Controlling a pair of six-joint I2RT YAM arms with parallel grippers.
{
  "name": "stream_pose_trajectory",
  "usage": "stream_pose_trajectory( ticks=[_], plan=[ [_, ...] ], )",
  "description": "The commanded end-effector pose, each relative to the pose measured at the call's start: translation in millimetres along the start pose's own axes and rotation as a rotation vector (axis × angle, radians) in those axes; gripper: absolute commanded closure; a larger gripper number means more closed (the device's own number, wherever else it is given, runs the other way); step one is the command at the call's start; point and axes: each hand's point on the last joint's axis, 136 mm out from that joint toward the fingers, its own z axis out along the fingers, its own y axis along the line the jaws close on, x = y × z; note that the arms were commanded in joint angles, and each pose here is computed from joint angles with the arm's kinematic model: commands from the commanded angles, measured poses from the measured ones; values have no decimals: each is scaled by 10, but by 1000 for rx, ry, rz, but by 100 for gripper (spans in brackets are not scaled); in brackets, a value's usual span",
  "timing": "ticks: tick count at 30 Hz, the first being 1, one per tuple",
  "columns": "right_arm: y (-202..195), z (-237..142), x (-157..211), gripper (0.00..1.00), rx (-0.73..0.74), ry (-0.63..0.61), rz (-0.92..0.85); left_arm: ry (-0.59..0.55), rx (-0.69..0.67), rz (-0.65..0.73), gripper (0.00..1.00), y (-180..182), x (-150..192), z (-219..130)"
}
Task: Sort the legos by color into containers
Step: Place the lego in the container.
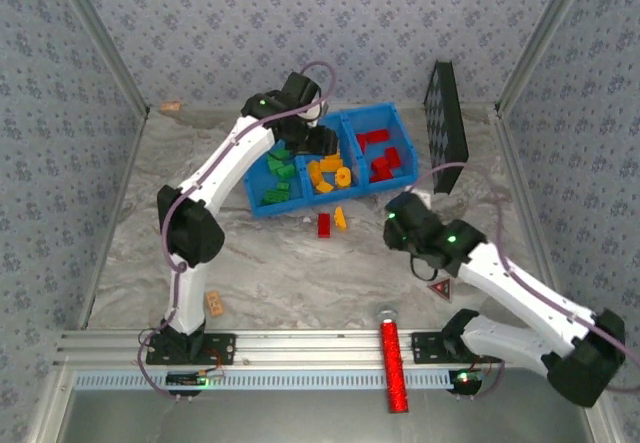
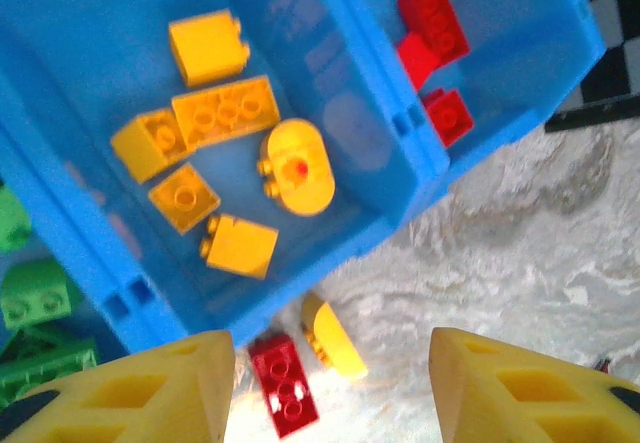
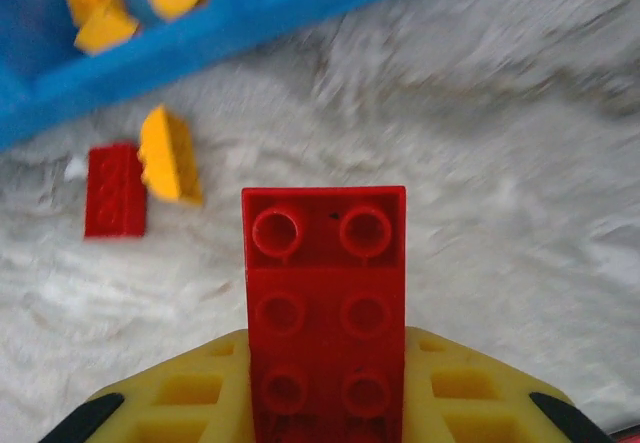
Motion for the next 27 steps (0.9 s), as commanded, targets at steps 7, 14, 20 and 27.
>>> stream_pose_trajectory(
  ticks=[7, 14, 20, 27],
  plan=[
    [-443, 86, -713, 80, 36, -64, -103, 31, -48, -14, 44, -77, 556, -112],
    [-440, 305, -1296, 79, -12, -121, -158, 81, -75, -81, 45, -59, 963, -44],
    [-280, 554, -1792, 79, -34, -142, -237, 101, -110, -86, 44, -172, 1154, 40],
    [-184, 1001, -2149, 79, -26, -111, -303, 80, -176, -182, 40, -238, 1291, 256]
  ],
)
